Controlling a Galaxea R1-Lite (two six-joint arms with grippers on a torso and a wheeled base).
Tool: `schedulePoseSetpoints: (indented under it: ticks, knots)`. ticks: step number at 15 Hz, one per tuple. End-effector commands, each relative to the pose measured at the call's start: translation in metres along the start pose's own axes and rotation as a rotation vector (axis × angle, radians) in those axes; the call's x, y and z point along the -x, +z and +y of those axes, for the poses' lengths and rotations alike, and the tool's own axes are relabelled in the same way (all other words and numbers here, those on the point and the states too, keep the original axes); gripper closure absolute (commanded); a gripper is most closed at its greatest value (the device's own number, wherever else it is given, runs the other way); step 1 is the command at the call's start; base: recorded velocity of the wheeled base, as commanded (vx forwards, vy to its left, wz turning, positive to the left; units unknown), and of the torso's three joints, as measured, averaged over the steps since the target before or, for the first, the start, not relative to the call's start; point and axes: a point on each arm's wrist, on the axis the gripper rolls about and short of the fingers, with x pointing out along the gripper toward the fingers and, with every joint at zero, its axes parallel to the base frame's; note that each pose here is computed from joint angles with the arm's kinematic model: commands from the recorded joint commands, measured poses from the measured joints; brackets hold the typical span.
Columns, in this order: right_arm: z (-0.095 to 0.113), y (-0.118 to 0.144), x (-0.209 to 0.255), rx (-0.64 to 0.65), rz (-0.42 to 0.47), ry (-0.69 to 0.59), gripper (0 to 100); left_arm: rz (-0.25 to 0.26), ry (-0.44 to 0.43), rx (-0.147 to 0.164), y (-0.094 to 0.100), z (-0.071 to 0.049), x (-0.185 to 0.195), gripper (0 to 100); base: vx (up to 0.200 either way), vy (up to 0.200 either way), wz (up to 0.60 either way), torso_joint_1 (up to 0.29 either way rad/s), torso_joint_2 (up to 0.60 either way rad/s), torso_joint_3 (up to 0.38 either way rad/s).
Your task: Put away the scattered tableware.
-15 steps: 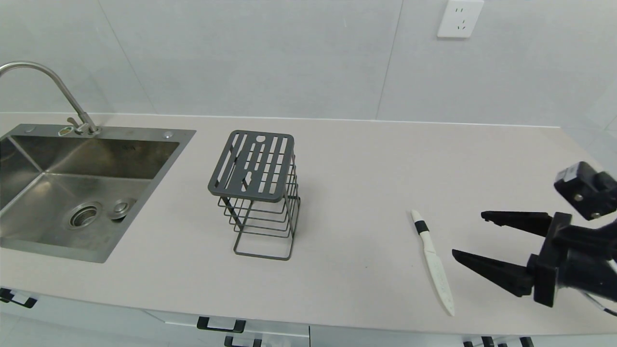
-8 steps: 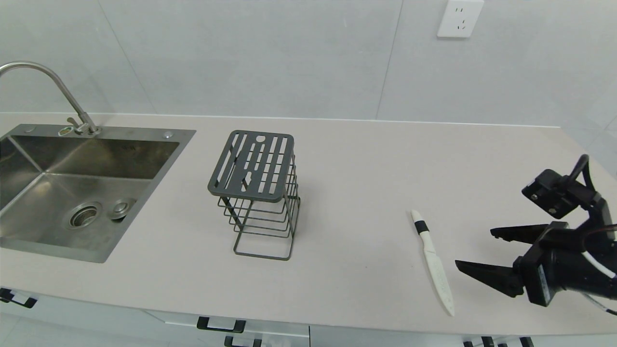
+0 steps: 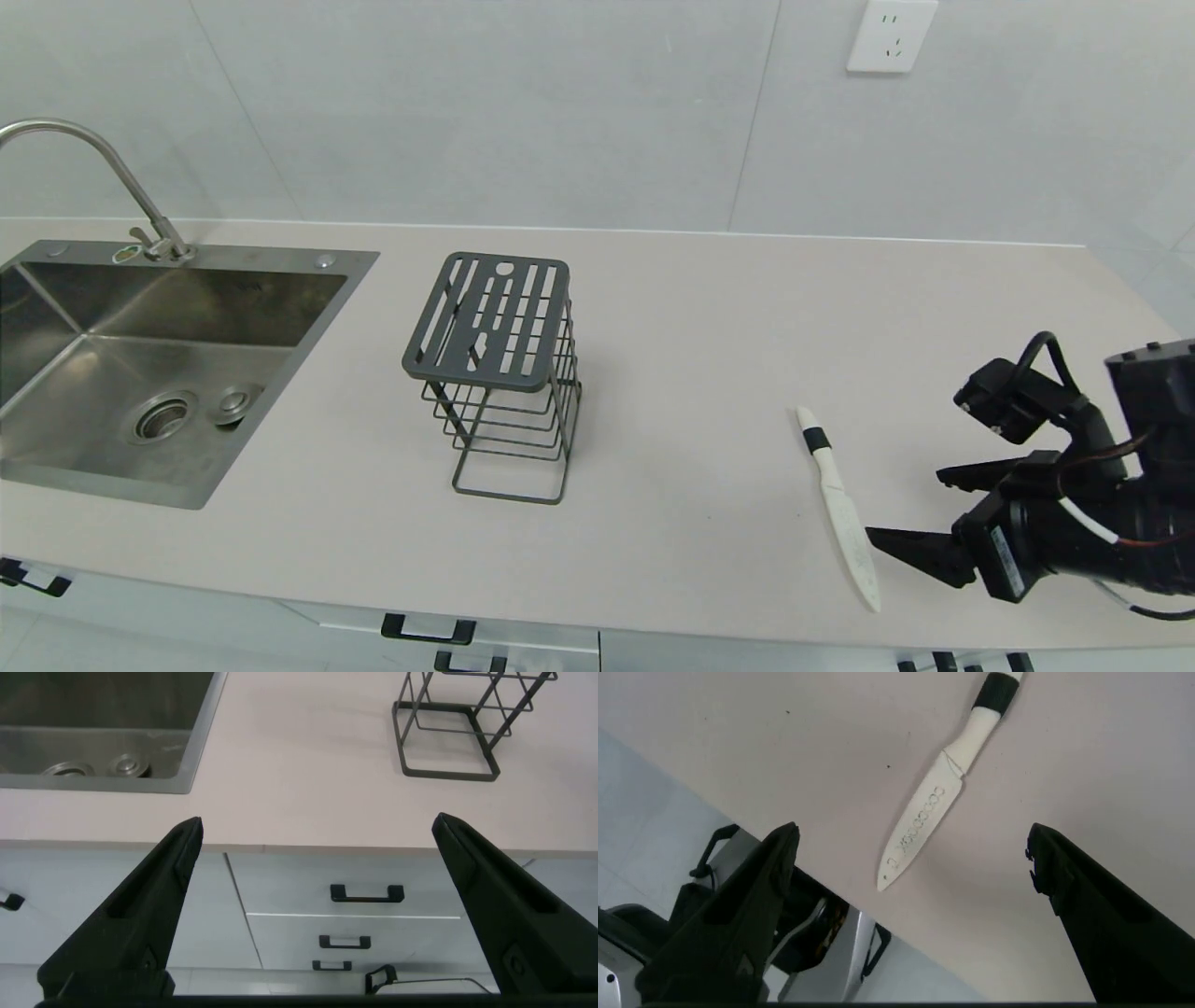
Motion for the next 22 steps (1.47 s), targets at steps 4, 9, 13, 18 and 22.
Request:
schedulePoseSetpoints:
  ticks: [4, 9, 13, 18, 22]
  knots:
    - [0.011, 0.000, -0.017, -0.045, 0.066, -0.036, 0, 0.002, 0.000, 0.000, 0.000, 0.000, 0.000, 0, 0.000, 0.000, 0.00, 0.000, 0.00, 0.000]
    - [0.008, 0.001, -0.035, -0.045, 0.123, -0.078, 0, 0.002, 0.000, 0.000, 0.000, 0.000, 0.000, 0, 0.000, 0.000, 0.00, 0.000, 0.00, 0.000]
    - [0.004, 0.022, -0.065, -0.050, 0.136, -0.087, 0, 0.002, 0.000, 0.000, 0.000, 0.000, 0.000, 0, 0.000, 0.000, 0.00, 0.000, 0.00, 0.000]
    - [0.003, 0.025, -0.083, -0.063, 0.168, -0.125, 0, 0.002, 0.000, 0.000, 0.000, 0.000, 0.000, 0, 0.000, 0.000, 0.00, 0.000, 0.00, 0.000]
    - [0.003, 0.029, -0.091, -0.058, 0.173, -0.145, 0, 0.002, 0.000, 0.000, 0.000, 0.000, 0.000, 0, 0.000, 0.000, 0.00, 0.000, 0.00, 0.000]
